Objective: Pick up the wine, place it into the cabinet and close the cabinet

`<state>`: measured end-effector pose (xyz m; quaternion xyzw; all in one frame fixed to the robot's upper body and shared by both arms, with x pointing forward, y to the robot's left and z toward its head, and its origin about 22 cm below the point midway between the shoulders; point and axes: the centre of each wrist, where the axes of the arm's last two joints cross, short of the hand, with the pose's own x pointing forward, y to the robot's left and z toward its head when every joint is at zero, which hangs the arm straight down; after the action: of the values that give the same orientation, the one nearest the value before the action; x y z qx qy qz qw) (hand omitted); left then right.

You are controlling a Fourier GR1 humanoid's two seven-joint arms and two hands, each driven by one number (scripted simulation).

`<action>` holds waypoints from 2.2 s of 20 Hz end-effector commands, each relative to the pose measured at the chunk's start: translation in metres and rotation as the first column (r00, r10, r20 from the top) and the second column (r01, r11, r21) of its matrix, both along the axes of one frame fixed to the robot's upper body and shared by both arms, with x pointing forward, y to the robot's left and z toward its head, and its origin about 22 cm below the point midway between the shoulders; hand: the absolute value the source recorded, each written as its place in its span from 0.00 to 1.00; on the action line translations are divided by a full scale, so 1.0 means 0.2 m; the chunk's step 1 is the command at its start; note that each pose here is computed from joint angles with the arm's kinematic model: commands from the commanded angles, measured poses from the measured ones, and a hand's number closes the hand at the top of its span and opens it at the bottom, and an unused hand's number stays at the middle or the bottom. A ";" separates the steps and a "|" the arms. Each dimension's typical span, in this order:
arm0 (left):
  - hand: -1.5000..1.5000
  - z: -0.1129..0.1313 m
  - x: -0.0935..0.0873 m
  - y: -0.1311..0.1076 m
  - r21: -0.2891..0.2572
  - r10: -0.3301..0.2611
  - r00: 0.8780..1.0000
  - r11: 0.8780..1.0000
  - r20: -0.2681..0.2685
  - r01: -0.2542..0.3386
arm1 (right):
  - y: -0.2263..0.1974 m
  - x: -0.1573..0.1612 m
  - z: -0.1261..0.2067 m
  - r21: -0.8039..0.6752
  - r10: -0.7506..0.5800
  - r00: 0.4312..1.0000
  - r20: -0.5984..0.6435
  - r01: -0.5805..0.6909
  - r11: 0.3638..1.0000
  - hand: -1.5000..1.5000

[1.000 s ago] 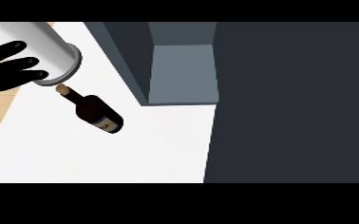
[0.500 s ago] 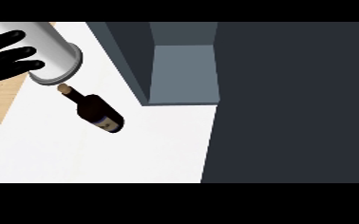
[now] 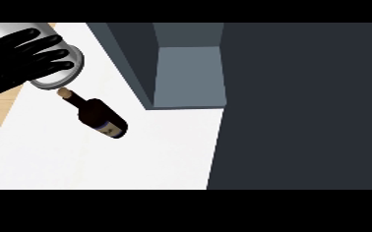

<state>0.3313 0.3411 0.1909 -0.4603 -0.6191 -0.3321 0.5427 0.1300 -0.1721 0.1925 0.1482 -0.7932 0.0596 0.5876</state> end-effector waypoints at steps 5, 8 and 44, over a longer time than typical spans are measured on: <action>0.00 -0.20 0.05 -0.03 0.055 -0.005 1.000 0.998 -0.015 0.006 | -0.09 -0.20 0.10 -0.032 -0.068 0.994 0.090 0.071 0.997 0.00; 0.00 -0.21 0.09 -0.02 0.050 0.037 0.999 0.998 -0.004 -0.036 | -0.04 -0.21 0.11 0.000 -0.052 0.996 0.078 0.052 0.999 0.00; 0.00 -0.79 0.09 0.09 0.168 0.166 0.985 0.974 -0.050 -0.155 | 0.02 -0.15 0.08 -0.017 -0.024 0.995 0.095 0.025 1.000 0.00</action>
<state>0.3489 0.3569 0.0400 -0.3364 -0.6010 -0.3128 0.6540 0.1252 -0.1605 0.1946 0.1340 -0.8011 0.0815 0.5776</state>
